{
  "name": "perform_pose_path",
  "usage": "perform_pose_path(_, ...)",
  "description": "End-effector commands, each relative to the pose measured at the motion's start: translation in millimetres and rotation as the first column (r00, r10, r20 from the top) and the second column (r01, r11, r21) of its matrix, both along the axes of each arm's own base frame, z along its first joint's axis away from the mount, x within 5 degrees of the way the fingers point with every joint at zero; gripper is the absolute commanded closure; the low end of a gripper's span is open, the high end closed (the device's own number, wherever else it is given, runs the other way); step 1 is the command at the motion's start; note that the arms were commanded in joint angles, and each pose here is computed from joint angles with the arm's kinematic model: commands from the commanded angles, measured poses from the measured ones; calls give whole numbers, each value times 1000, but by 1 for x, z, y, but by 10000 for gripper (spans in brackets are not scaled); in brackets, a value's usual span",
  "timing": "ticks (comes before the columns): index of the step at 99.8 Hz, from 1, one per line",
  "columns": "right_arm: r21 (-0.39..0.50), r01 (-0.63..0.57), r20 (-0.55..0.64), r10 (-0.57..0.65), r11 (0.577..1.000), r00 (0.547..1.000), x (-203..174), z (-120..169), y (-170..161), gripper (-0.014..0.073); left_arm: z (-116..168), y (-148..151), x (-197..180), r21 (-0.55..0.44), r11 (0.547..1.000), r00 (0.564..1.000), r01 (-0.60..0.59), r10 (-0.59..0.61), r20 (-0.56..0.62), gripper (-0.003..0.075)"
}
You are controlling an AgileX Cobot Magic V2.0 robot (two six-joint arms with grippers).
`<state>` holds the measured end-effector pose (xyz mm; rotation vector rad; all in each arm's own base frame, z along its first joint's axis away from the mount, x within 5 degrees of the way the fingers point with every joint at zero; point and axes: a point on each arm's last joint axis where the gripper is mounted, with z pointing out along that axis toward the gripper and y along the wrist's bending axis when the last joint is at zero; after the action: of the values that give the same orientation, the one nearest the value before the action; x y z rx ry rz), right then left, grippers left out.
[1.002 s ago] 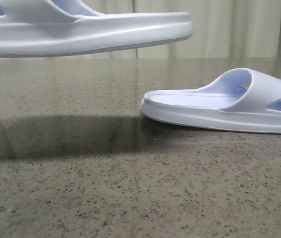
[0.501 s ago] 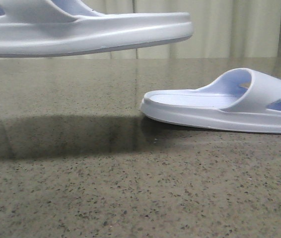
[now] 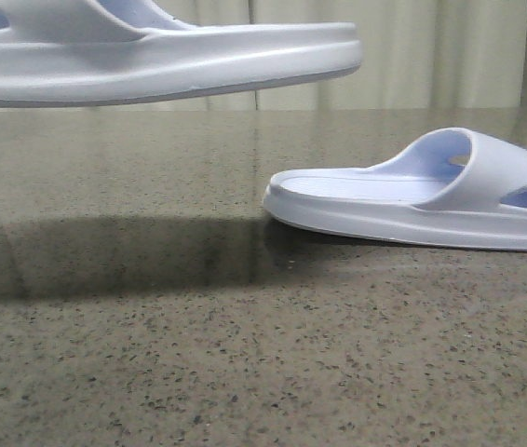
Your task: Insert blue slippers together front up
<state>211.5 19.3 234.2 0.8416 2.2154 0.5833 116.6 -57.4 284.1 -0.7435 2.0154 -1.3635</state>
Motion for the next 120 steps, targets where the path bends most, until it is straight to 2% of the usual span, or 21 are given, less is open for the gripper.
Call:
perform_pose_path(1, 10, 2, 26, -2, 1000, 1000, 3, 8, 1, 245, 12, -1, 1, -58, 998, 999, -15, 17, 30, 694)
perform_pose_path(10, 11, -4, 22, 4, 1000, 1000, 3, 7, 2, 256, 12, -1, 1, -58, 998, 999, -15, 17, 30, 694)
perform_pose_path(30, 11, -5, 21, 5, 1000, 1000, 2, 7, 2, 361, 12, -1, 1, -58, 998, 999, -15, 17, 30, 694)
perform_pose_path(57, 10, -6, 21, 6, 1000, 1000, 2, 7, 2, 410, 12, -1, 1, -58, 998, 999, -15, 17, 30, 694)
perform_pose_path(71, 1, -8, 31, 8, 1000, 999, 3, 8, 1, 529, 12, -1, 1, -58, 998, 999, -15, 17, 30, 694)
perform_pose_path(84, -7, 10, 65, -10, 1000, 998, 5, 10, 0, 701, 12, -1, 1, -58, 998, 999, -15, 17, 30, 694)
perform_pose_path(105, -12, 55, 137, -53, 998, 989, 10, 15, -4, 702, 12, -1, 1, -58, 998, 999, -15, 17, 30, 694)
perform_pose_path(120, 13, 87, 216, -87, 996, 973, 14, 32, -5, 702, 12, -1, 1, -58, 998, 999, -15, 17, 30, 694)
